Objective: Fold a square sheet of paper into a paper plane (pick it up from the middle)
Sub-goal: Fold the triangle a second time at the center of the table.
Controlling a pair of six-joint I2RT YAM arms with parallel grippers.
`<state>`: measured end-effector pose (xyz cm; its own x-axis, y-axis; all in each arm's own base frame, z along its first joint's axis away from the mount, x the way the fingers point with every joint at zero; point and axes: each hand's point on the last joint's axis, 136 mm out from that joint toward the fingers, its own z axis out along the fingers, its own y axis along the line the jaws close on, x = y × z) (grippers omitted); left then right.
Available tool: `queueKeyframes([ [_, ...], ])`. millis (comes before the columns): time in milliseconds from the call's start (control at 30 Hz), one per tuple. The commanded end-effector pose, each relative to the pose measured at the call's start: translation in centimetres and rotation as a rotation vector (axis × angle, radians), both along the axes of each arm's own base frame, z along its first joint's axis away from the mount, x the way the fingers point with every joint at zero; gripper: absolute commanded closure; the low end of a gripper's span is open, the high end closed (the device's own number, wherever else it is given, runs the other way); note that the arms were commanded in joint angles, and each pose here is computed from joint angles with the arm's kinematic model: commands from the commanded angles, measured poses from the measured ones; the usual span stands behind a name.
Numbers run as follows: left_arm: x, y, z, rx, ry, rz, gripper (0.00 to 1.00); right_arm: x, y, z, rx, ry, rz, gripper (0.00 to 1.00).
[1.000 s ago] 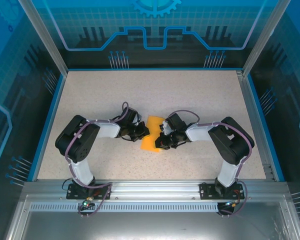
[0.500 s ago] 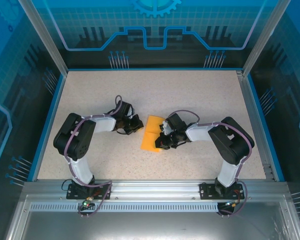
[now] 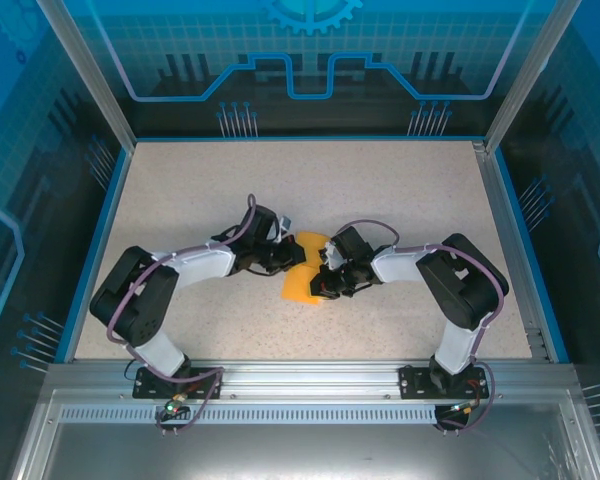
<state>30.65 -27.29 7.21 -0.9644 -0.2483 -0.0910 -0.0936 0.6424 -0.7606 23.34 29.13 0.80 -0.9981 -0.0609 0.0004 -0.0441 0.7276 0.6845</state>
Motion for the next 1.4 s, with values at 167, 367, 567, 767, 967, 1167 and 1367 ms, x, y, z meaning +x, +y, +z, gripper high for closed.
queueKeyframes([
  [167, -1.0, 0.1, -5.1, 0.05, 0.105, 0.017, 0.95, -2.5, -3.5, -3.2, -0.162, 0.107, -0.029, 1.0],
  [367, -1.3, 1.8, -7.9, 0.162, 0.156, 0.065, 0.95, -1.0, -2.3, -0.2, -0.092, 0.028, -0.03, 1.0],
  [567, -1.9, 2.0, -8.7, 0.164, 0.174, 0.059, 0.96, 0.4, 0.0, 4.0, 0.025, -0.058, 0.004, 0.99],
  [767, -1.8, 1.8, -8.5, 0.161, 0.171, 0.052, 0.96, 0.6, 0.8, 2.8, 0.013, -0.027, 0.014, 0.99],
  [967, -1.9, 1.9, -8.5, 0.165, 0.173, 0.05, 0.96, 0.4, 1.0, 1.2, 0.004, 0.012, 0.014, 0.98],
  [1167, -1.9, 1.9, -8.4, 0.171, 0.171, 0.048, 0.96, -0.1, 0.4, 1.4, -0.023, 0.008, 0.022, 0.97],
  [1367, -1.8, 1.9, -8.3, 0.171, 0.17, 0.047, 0.96, 0.9, 1.4, 4.2, 0.01, -0.062, 0.037, 0.96],
])
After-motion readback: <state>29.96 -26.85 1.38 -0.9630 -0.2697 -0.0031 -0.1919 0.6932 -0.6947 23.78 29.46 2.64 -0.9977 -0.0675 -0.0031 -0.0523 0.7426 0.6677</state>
